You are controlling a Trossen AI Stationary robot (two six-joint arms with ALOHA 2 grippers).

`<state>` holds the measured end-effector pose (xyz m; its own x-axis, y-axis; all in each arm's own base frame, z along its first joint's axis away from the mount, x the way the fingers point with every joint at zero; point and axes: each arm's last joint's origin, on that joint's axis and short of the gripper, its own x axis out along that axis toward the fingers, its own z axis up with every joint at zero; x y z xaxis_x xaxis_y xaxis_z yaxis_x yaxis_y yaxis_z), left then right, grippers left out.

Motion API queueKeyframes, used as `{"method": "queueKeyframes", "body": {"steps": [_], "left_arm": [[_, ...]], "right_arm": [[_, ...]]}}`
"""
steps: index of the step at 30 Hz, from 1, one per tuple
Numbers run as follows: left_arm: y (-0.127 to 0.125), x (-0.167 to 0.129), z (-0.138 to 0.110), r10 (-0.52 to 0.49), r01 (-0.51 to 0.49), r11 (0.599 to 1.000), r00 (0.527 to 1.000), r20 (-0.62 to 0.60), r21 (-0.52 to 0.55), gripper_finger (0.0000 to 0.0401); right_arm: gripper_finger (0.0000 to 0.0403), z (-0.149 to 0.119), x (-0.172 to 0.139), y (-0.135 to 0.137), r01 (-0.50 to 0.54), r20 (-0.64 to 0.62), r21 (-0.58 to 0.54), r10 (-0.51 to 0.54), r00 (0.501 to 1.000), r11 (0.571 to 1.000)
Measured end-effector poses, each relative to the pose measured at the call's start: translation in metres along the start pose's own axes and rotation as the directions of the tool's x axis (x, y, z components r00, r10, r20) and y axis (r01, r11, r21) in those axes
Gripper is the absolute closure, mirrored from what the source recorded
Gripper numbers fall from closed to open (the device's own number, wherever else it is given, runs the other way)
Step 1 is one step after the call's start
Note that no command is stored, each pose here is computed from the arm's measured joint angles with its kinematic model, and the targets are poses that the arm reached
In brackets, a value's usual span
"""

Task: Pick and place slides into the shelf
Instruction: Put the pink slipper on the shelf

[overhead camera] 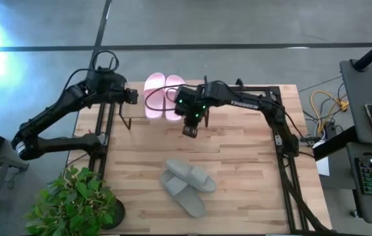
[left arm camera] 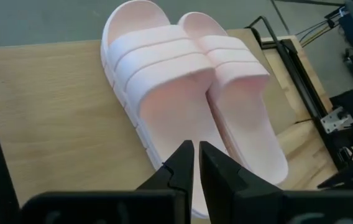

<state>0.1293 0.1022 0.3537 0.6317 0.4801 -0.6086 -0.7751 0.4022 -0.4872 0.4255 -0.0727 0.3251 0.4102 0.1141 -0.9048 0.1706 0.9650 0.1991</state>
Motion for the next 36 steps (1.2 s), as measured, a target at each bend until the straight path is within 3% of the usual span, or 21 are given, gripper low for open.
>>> {"method": "queueKeyframes", "body": {"steps": [8,19,25,36], "left_arm": [[-0.005,-0.002,-0.002,-0.039,0.039,0.998,0.999,-0.003,0.055,0.039],[-0.012,-0.043,-0.001,-0.247,0.205,0.949,0.955,0.161,0.24,0.039],[-0.008,-0.062,-0.006,-0.295,0.24,0.935,0.935,0.197,0.26,0.039],[-0.003,-0.081,-0.012,-0.332,0.267,0.927,0.911,0.245,0.264,0.039]], "right_arm": [[0.0392,0.011,0.011,0.016,0.04,0.131,-0.071,-0.031,0.991,0.997],[0.0392,0.003,0.047,0.001,0.061,0.102,-0.143,-0.047,0.994,0.988],[0.0392,0.01,0.049,0.002,0.072,0.183,-0.167,-0.041,0.982,0.983],[0.0392,0.013,0.05,-0.013,0.223,0.232,-0.166,-0.181,0.956,0.961]]}}
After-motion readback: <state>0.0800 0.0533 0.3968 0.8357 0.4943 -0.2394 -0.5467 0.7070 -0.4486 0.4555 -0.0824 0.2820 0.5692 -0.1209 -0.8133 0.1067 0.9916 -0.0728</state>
